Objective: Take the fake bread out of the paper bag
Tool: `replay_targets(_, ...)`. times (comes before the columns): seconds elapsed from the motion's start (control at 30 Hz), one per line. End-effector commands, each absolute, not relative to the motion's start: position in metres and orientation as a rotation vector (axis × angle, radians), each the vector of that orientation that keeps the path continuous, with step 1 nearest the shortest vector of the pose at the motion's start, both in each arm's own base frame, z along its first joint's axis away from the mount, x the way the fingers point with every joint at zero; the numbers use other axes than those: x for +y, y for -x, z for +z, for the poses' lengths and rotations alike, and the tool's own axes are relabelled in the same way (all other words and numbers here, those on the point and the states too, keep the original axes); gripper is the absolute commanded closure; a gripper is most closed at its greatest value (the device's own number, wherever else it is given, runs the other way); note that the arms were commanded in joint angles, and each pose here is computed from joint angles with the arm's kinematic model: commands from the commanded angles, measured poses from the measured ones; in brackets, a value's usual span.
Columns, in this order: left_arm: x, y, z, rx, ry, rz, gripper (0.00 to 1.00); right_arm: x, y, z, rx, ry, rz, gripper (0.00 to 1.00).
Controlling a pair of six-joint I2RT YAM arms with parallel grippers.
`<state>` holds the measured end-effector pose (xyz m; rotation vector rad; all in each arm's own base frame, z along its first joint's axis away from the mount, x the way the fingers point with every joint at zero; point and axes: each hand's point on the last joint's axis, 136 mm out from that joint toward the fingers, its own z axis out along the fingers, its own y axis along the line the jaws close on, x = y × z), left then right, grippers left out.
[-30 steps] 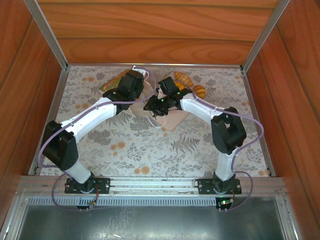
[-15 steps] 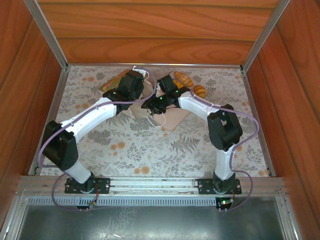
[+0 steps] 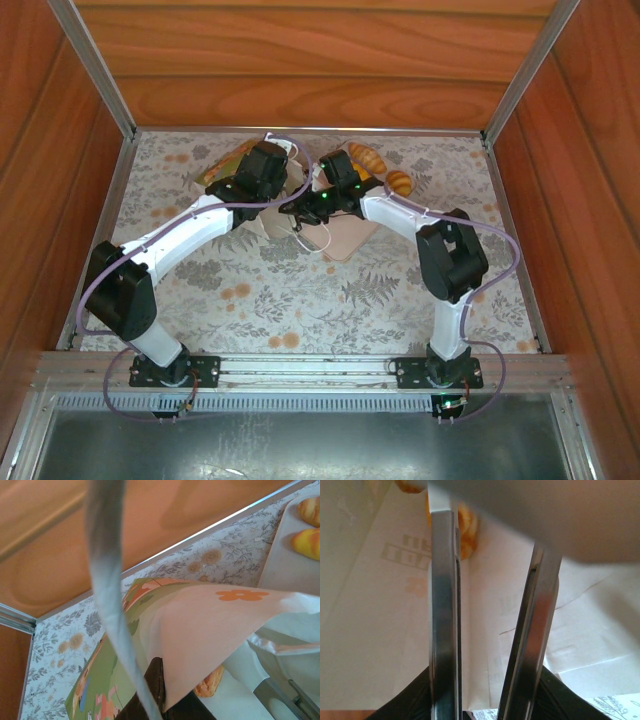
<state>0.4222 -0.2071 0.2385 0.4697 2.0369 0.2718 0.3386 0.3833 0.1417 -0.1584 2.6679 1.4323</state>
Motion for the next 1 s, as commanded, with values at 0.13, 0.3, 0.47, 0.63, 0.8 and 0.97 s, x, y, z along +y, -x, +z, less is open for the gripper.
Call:
replay_targets(0.13,-0.213,-0.423,0.235,2.038,-0.481,0.257,1.00,0.387,-0.318,0.183,2.536,0.292,1.594,0.56)
replay_targets(0.3,-0.212,-0.422,0.236,2.035,-0.481,0.265,1.00,0.374,-0.311,0.175,2.616,0.233,1.519,0.56)
replay_targets(0.47,-0.210,-0.421,0.237,2.034,-0.478,0.269,1.00,0.357,-0.308,0.171,2.681,0.158,1.401,0.56)
replay_targets(0.63,-0.211,-0.421,0.237,2.033,-0.479,0.267,1.00,0.343,-0.306,0.169,2.715,0.113,1.321,0.55)
replay_targets(0.8,-0.209,-0.421,0.237,2.033,-0.476,0.270,1.00,0.334,-0.311,0.162,2.753,0.094,1.230,0.56)
replay_targets(0.97,-0.210,-0.422,0.239,2.029,-0.479,0.270,1.00,0.337,-0.318,0.157,2.762,0.131,1.198,0.55)
